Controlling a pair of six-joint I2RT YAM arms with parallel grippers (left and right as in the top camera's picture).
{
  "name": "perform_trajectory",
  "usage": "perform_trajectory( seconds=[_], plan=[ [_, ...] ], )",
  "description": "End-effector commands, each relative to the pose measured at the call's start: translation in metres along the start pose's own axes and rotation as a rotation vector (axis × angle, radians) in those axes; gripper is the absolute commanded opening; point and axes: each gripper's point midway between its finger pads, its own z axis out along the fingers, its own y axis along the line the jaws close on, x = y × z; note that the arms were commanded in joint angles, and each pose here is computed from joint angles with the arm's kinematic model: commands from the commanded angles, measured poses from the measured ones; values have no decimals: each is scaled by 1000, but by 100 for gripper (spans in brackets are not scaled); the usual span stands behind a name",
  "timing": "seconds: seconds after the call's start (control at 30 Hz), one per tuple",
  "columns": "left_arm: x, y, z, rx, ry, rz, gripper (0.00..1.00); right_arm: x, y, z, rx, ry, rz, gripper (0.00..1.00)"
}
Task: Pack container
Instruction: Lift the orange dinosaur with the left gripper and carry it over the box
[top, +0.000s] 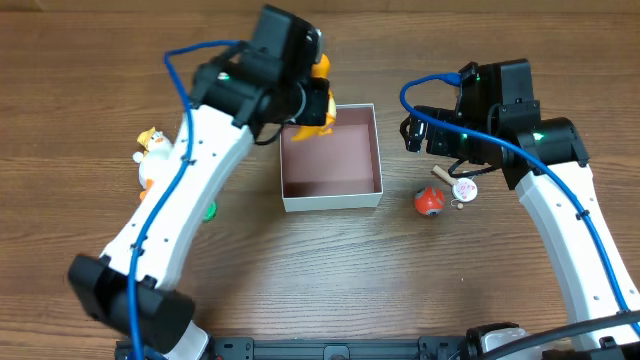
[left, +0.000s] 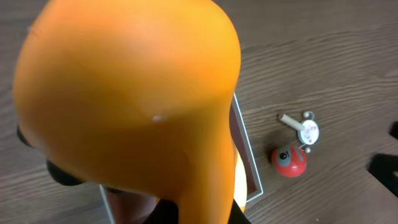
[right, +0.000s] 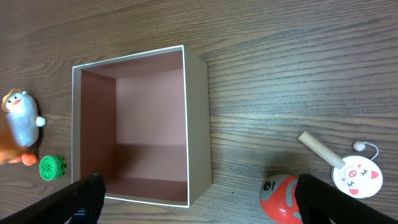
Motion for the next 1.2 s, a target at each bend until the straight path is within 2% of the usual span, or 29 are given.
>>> perform_trajectory(
  seconds=[0.0, 0.27, 0.5, 0.6, 0.83, 1.17],
  plan=[
    [4, 2, 28, -56, 34, -55, 4, -8, 7, -6, -16, -24, -10, 100],
    [25, 18, 85, -130, 153, -191, 4, -8, 7, -6, -16, -24, -11, 100],
    [48, 41, 111, -228, 249, -160, 4, -8, 7, -6, -16, -24, -10, 100],
    [57, 46, 118, -244, 292, -127, 4, -8, 7, -6, -16, -24, -10, 100],
    [55, 59, 120, -313, 275, -112, 4, -8, 7, -6, -16, -24, -10, 100],
    [58, 61, 120, -321, 286, -105, 5, -8, 7, -6, -16, -24, -10, 100]
  ],
)
